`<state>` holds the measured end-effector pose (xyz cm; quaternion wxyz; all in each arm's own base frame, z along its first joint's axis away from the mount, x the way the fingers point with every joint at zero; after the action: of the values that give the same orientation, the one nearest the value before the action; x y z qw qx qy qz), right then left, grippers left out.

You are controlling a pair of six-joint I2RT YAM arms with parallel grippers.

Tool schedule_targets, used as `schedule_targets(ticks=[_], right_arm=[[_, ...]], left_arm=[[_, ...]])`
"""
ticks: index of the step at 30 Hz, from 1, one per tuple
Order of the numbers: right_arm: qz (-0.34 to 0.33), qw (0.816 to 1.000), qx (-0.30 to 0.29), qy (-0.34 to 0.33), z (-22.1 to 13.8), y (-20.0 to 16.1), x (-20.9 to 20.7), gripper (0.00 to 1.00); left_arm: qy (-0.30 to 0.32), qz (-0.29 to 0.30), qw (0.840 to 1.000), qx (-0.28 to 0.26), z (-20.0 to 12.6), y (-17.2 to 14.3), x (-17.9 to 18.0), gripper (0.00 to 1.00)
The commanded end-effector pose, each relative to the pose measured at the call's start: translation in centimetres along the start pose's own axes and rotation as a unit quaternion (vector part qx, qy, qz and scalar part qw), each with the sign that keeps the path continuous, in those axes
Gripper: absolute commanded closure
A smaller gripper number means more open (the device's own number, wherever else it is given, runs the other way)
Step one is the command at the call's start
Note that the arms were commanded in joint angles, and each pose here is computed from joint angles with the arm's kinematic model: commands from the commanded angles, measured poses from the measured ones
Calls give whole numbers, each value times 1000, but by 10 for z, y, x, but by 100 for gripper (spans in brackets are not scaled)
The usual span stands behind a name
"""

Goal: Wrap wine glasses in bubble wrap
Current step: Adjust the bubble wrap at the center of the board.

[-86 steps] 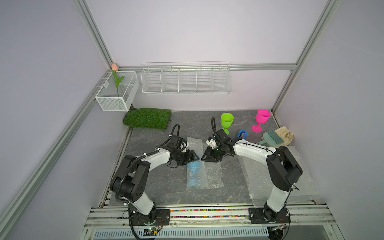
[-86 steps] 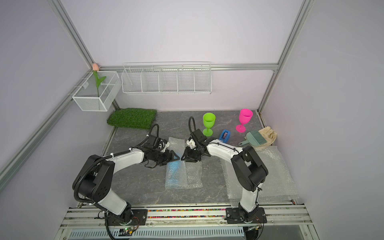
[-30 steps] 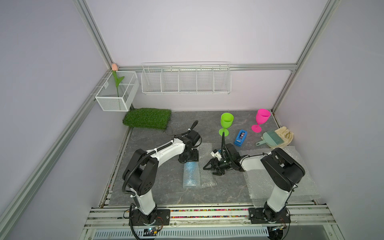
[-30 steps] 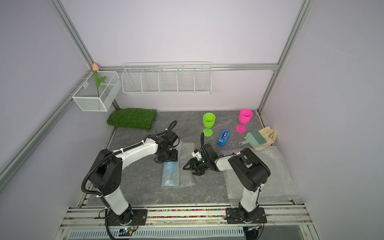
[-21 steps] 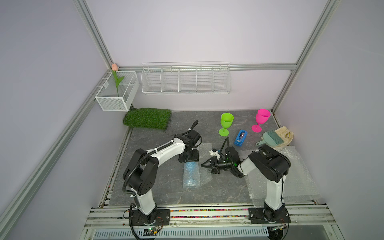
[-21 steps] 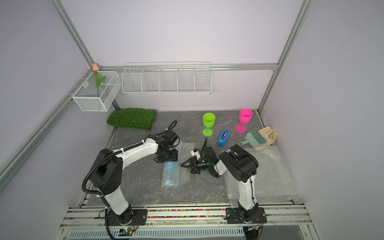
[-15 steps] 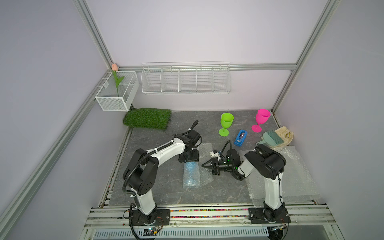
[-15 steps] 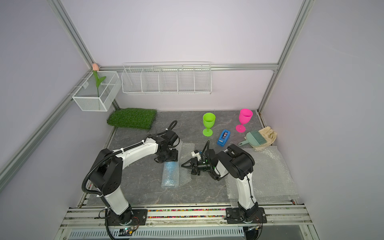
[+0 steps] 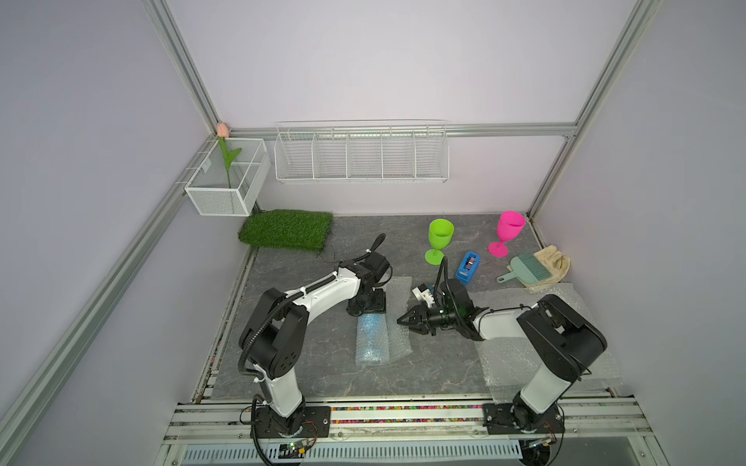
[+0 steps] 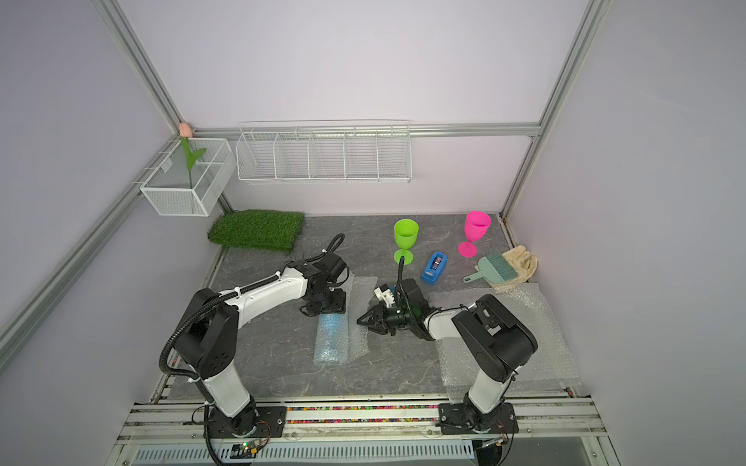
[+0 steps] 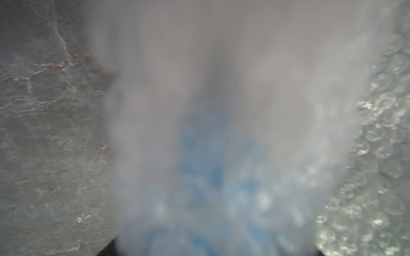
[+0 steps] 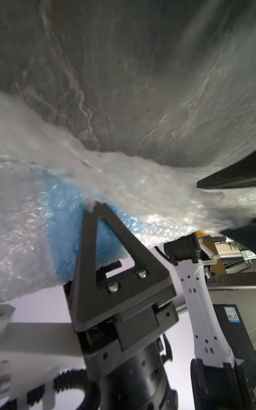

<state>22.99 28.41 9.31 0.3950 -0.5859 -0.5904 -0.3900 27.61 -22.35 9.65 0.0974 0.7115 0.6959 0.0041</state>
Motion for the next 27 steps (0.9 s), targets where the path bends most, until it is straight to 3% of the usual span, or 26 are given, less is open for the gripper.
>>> schedule_targets(ticks=[1,6,13,22,27], right_arm=[[1,999,21,-41,-1,-9,-7,80],[-4,997,37,-70,5,-14,-2,76],[-12,995,23,-94,0,-11,9,93],[-80,992,13,-100,10,-14,66,93],[-110,982,4,-153,24,-22,66,93]], left_arm=[[20,-8,999,24,14,-7,4,41],[7,-18,1000,23,14,-8,1,42],[-7,-37,999,20,17,-8,-1,45],[-46,-70,996,17,22,-8,-10,50],[-60,-79,995,13,23,-6,-14,50]])
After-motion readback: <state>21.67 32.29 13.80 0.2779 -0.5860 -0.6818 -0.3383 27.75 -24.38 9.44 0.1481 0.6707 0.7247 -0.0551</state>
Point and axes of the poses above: each gripper's point midway between its finger pads, its own z axis out along the fingers, its own x axis along the line the jaws close on, y = z × x, the point moved 4 cm from there along -z, back along the fingers, and after that the axes turned 3 degrees about -z, right-handed, at the moved point
